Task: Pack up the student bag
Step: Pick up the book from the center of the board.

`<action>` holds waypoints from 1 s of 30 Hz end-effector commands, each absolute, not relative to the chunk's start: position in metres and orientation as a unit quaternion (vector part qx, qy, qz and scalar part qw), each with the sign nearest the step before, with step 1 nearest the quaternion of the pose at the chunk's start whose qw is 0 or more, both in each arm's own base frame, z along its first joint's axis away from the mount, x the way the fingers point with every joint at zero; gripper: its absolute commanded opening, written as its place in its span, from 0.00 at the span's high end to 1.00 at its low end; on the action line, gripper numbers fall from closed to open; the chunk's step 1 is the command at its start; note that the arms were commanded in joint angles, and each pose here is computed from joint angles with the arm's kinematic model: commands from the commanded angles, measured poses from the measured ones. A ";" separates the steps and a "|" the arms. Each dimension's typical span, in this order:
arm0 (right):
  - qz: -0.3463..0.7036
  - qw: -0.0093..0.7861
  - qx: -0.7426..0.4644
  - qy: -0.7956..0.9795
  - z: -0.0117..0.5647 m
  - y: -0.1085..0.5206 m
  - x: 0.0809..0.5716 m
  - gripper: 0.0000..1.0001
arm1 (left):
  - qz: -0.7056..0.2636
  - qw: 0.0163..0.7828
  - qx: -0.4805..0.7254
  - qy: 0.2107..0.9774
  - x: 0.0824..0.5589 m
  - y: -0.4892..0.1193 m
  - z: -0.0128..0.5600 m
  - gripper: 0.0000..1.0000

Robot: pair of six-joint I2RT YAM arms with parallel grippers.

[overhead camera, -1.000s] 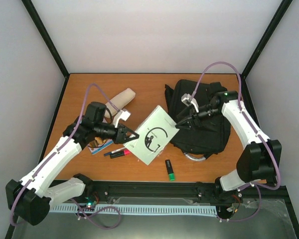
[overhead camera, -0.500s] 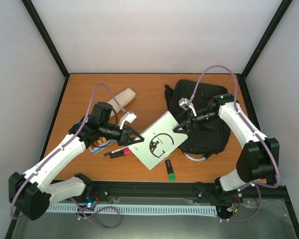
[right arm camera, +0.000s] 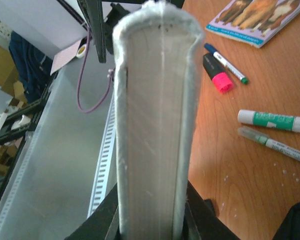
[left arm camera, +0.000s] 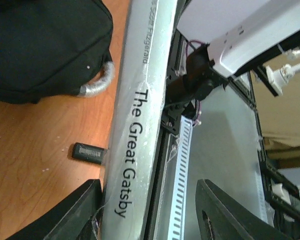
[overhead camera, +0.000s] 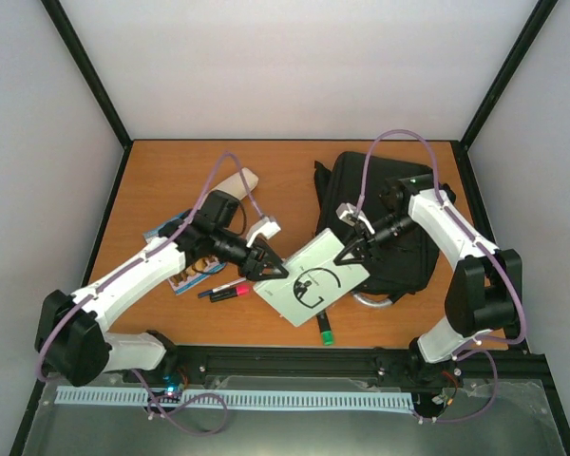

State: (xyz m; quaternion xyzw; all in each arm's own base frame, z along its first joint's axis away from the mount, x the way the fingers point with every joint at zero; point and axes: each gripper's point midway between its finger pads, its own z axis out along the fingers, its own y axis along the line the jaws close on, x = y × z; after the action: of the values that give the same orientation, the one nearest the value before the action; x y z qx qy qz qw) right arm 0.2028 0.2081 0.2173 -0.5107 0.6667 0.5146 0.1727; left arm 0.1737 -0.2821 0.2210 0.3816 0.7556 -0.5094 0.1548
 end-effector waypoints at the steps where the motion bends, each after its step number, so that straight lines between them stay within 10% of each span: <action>1: 0.519 0.216 -0.525 0.639 0.247 0.213 0.207 0.97 | -0.510 0.126 0.441 0.728 0.147 -0.300 0.221 0.46; 21: 0.563 0.240 -0.492 0.619 0.267 0.219 0.205 0.97 | -0.430 0.160 0.441 0.771 0.151 -0.302 0.180 0.34; 30: 0.562 0.220 -0.490 0.630 0.251 0.218 0.208 0.97 | -0.478 0.130 0.449 0.743 0.130 -0.302 0.198 0.53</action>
State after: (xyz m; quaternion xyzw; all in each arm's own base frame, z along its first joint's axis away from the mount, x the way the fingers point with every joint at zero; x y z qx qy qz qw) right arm 0.2048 0.2118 0.2309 -0.5074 0.6574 0.5258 0.1842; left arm 0.1457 -0.2982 0.1738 0.4311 0.7763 -0.4406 0.1319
